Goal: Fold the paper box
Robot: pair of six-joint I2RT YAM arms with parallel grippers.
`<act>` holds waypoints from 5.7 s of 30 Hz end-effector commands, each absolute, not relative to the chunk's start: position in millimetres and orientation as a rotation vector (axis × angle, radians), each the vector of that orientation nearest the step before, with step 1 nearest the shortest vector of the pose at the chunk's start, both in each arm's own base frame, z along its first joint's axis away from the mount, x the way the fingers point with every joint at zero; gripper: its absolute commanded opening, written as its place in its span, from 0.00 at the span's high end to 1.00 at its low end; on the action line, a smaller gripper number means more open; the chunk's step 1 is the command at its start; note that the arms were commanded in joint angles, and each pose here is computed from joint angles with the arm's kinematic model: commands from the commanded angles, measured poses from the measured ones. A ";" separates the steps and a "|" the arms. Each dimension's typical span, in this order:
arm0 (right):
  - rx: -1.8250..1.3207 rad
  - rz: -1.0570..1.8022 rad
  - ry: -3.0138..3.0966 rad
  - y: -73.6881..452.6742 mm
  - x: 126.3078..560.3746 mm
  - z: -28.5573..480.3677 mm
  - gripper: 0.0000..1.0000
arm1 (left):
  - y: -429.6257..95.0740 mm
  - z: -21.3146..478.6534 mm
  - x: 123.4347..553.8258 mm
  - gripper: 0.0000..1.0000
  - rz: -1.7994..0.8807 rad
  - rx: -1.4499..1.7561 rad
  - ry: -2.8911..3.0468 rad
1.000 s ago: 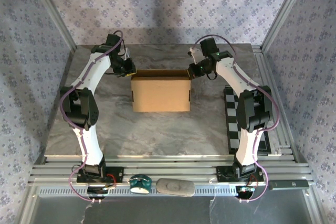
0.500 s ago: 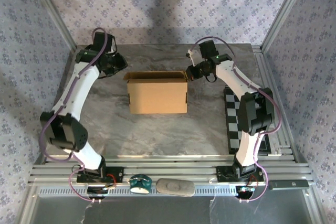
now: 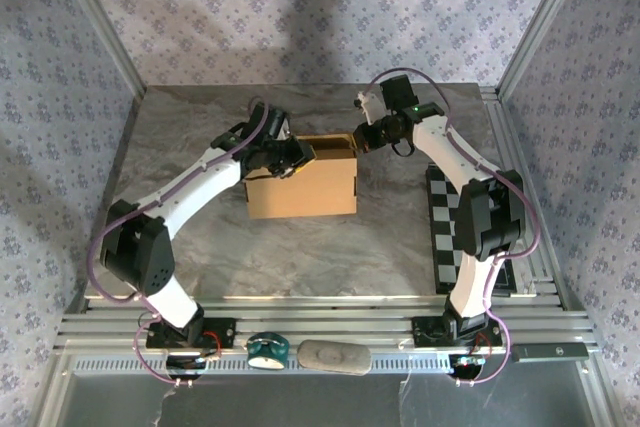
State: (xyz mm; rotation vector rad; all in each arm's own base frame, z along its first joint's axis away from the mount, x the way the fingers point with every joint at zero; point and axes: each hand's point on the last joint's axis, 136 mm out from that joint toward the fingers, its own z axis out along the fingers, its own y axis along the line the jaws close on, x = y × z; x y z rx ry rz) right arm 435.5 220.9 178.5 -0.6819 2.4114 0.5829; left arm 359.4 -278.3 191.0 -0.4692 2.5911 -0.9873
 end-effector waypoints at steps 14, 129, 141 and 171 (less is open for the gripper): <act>-0.724 0.619 2.325 230.2 425.5 203.9 1.00 | -230.6 182.5 360.6 0.62 -0.822 -1.061 2.491; -0.123 0.517 2.332 284.4 395.8 213.9 1.00 | -217.4 164.4 379.4 0.77 -1.057 -1.458 2.100; -0.315 0.541 2.195 301.3 412.3 222.5 1.00 | -214.4 196.2 410.6 0.77 -1.182 -1.385 1.851; -0.434 0.382 2.062 295.7 397.6 216.0 1.00 | -225.3 213.1 379.4 0.47 -1.292 -1.258 1.730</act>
